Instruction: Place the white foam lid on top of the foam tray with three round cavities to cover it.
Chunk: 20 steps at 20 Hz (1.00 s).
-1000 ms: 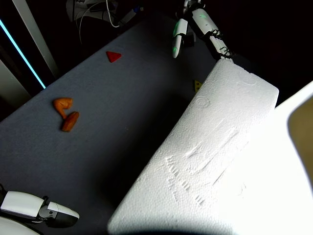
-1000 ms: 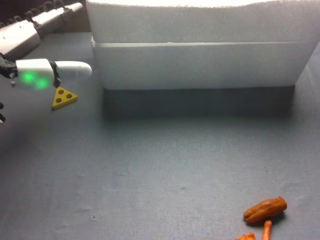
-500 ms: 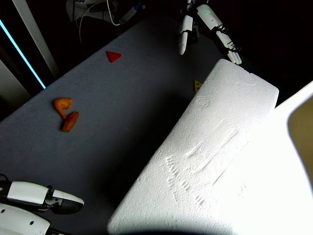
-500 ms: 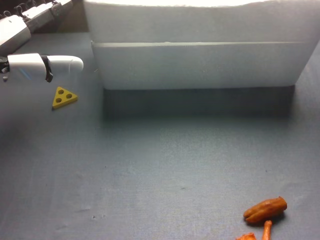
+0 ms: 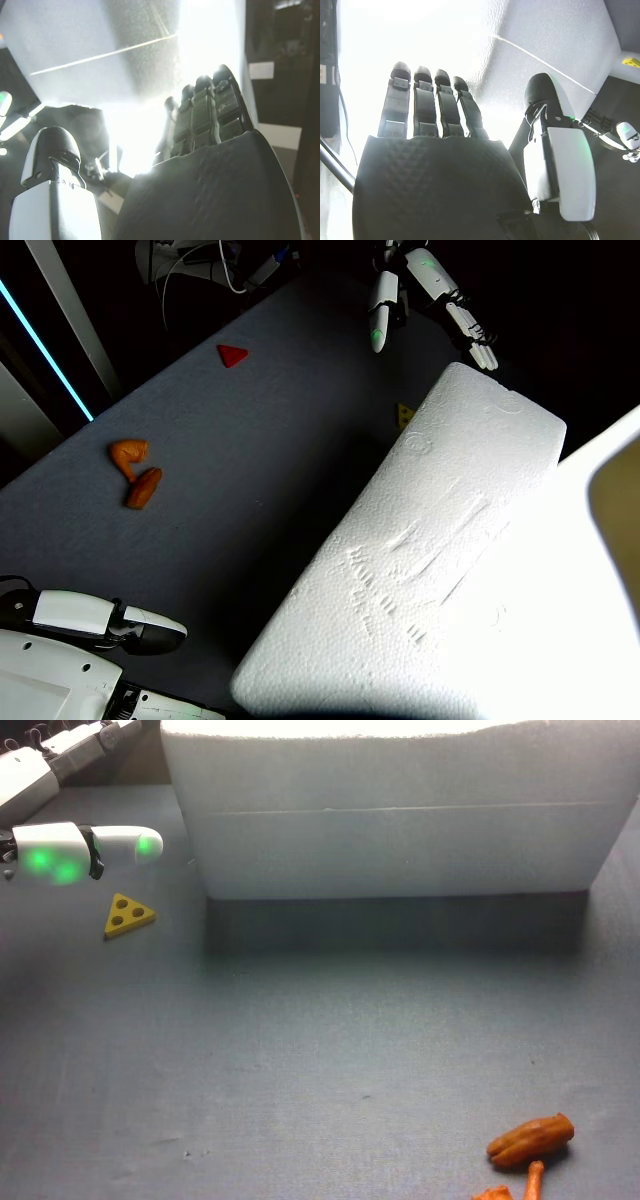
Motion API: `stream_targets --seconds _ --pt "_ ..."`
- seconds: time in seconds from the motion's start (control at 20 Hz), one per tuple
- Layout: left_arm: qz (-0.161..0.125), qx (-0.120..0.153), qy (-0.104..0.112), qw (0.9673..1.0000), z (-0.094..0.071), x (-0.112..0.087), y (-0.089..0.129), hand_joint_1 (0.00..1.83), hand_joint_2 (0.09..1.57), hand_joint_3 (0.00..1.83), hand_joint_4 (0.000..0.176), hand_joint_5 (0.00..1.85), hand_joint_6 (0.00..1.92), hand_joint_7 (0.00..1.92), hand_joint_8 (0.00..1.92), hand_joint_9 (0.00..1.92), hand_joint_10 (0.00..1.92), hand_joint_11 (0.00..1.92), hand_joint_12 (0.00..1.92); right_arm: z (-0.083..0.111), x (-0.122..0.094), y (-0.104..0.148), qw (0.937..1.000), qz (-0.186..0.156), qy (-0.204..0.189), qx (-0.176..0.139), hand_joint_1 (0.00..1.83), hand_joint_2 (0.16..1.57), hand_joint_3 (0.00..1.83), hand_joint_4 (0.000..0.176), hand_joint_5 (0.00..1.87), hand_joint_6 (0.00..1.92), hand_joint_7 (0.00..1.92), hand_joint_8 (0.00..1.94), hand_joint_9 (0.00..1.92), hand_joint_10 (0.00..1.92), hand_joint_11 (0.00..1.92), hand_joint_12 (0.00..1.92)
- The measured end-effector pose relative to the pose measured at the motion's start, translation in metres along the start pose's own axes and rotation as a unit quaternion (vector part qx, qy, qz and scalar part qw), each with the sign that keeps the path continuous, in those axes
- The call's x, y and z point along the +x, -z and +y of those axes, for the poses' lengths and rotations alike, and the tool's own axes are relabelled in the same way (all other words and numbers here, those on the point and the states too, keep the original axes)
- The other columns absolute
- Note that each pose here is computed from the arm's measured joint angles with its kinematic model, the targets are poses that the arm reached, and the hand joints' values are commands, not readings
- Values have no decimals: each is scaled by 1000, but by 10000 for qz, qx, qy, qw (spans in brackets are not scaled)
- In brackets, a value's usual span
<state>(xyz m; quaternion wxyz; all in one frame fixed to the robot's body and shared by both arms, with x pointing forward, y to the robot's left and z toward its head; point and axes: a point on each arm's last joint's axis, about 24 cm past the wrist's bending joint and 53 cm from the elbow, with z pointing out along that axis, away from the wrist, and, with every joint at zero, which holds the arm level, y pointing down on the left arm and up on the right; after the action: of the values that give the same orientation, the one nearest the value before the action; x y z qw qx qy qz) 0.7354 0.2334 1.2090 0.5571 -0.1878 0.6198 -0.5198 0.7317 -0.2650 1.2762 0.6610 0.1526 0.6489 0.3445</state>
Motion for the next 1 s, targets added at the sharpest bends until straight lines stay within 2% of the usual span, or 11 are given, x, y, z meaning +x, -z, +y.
stream_targets --seconds 0.3,0.35,0.4,0.45,0.5,0.65,0.7,0.75,0.8,0.85,1.0 --pt "-1 0 1 10000 0 0 0 399 1047 0 49 0 0 0 0 0 0 8 6 -6 -16 8 9998 -178 7 62 383 1292 4 0 0 0 0 0 0 0 53 27" --pt "-1 0 0 10000 0 0 0 391 1040 0 55 0 0 0 0 0 0 1 3 -7 -18 10 9998 -197 25 65 378 1315 0 0 0 0 0 0 0 0 10 628" --pt "-1 -5 0 10000 1 0 1 399 1041 0 51 0 0 0 0 0 0 0 0 -7 -19 12 9998 -207 34 71 405 1311 0 13 0 0 0 0 216 132 1 1501" --pt "10 -14 -10 10000 2 1 2 395 1045 0 35 0 0 0 0 0 0 4 2 -5 -21 13 9997 -239 47 55 396 1274 4 8 0 0 0 0 106 278 0 1567" --pt "9 -12 -9 10000 2 1 2 395 1045 0 35 0 0 0 0 0 0 4 2 -5 -22 13 9997 -246 49 57 396 1274 4 8 0 0 0 0 106 278 0 1567" --pt "-17 -16 -1 10000 2 -1 2 403 1051 2 40 0 0 0 0 0 0 0 0 -4 -25 15 9995 -303 67 32 386 1254 1 0 0 0 0 0 0 5 0 441" --pt "-18 -18 0 10000 2 -1 2 403 1051 2 40 0 0 0 0 0 0 0 0 -4 -25 15 9995 -299 63 32 386 1254 1 0 0 0 0 0 0 5 0 441" --pt "-15 -19 0 10000 2 -1 2 430 1064 6 20 0 0 0 0 0 0 0 0 -3 -24 15 9995 -296 62 31 424 1245 0 49 0 0 0 0 0 0 0 214" --pt "-14 -13 -3 10000 2 -1 3 435 1065 6 13 0 0 0 0 0 0 0 0 -2 -24 17 9995 -294 56 20 420 1244 0 79 0 0 0 0 0 0 0 254" --pt "-7 -13 2 10000 1 -1 3 438 1064 5 30 0 0 0 0 0 0 0 0 -1 -24 19 9995 -308 98 -3 375 1236 0 85 0 0 0 0 0 0 0 260" --pt "-50 62 -16 10000 -3 -5 5 427 1068 6 34 0 0 0 0 0 0 21 10 7 -26 25 9991 -358 185 -109 345 1253 0 70 0 0 0 0 0 0 0 375"
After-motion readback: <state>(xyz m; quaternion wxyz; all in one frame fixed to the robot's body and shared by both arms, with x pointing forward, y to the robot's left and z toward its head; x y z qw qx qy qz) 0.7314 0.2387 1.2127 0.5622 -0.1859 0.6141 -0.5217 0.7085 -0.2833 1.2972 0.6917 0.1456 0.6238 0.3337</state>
